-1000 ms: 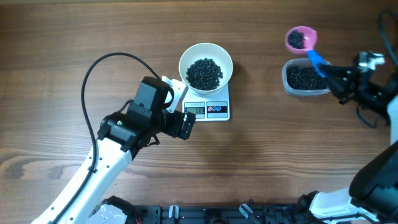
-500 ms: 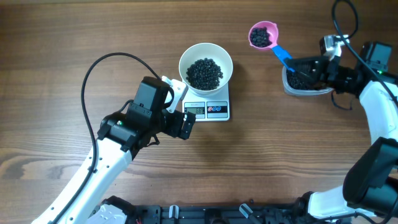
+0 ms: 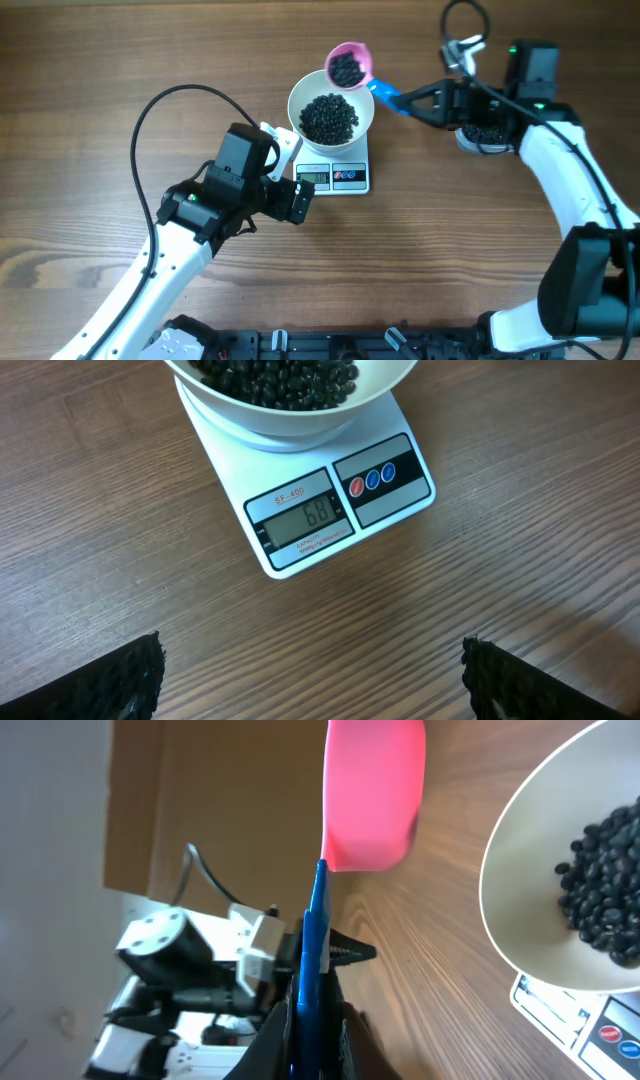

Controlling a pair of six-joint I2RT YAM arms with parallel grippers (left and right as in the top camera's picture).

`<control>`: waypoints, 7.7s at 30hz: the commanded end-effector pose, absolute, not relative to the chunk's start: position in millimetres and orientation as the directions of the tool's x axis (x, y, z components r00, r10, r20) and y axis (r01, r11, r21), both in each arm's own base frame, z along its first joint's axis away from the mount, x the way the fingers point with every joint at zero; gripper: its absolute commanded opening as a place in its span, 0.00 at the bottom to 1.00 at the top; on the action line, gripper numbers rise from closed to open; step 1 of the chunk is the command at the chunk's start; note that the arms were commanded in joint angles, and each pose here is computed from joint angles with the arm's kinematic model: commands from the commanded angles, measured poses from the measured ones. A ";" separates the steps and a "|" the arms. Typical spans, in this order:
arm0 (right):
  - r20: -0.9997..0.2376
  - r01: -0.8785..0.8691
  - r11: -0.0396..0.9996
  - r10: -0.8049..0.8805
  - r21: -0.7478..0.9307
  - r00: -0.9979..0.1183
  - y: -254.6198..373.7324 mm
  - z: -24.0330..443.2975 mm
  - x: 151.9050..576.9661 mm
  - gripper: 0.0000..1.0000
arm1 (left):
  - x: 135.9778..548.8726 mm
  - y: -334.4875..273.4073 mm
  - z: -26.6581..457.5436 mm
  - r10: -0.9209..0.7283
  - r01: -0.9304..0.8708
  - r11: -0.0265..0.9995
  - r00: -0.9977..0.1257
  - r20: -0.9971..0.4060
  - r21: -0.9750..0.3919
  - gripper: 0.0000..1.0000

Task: Scoop item into bowl and weigh 150g on scale
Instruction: 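Carry the filled scoop left over the bowl with the right gripper, then tilt the scoop with the right gripper to pour beans into the bowl, then carry the empty scoop right back to the bean tub, then push the scoop down into the black beans with the right gripper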

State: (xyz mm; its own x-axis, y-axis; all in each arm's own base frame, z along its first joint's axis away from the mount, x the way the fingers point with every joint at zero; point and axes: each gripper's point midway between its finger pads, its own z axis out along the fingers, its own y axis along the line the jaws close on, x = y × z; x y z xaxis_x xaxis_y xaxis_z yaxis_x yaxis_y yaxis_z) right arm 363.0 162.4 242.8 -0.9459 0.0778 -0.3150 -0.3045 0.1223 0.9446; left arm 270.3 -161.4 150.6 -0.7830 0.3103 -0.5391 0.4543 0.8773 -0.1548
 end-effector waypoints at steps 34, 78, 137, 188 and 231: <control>-0.689 -0.544 0.634 -0.025 0.549 -0.724 144.6 218.8 380.8 0.04 | 274.4 -163.4 156.8 0.307 0.455 0.878 -0.774 -0.554 -0.149 1.00; -0.652 -0.765 0.601 -0.680 -0.233 -0.335 174.8 175.0 384.1 0.04 | 274.4 -163.5 156.8 0.307 0.455 0.878 -0.774 -0.554 -0.149 1.00; -0.418 -0.218 0.971 -0.239 -0.097 -0.877 -86.9 137.3 340.6 0.04 | 274.4 -163.5 156.8 0.307 0.455 0.878 -0.774 -0.553 -0.149 1.00; -0.322 -0.223 0.949 -0.287 -0.221 -0.902 -93.8 112.0 355.3 0.04 | 274.4 -163.4 156.8 0.307 0.455 0.878 -0.774 -0.554 -0.149 1.00; -0.469 -0.275 0.884 -0.074 0.377 -0.880 -13.4 109.9 338.4 0.04 | 274.4 -163.4 156.8 0.307 0.454 0.878 -0.774 -0.553 -0.149 1.00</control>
State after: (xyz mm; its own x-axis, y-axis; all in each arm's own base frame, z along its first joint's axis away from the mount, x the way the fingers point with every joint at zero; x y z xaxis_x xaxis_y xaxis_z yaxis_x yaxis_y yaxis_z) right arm 338.8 -31.9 103.8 -0.8913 -0.1362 -0.4326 -0.2540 0.9401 0.2274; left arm 270.3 -161.4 150.6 -0.7830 0.3103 -0.5391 0.4543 0.8773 -0.1548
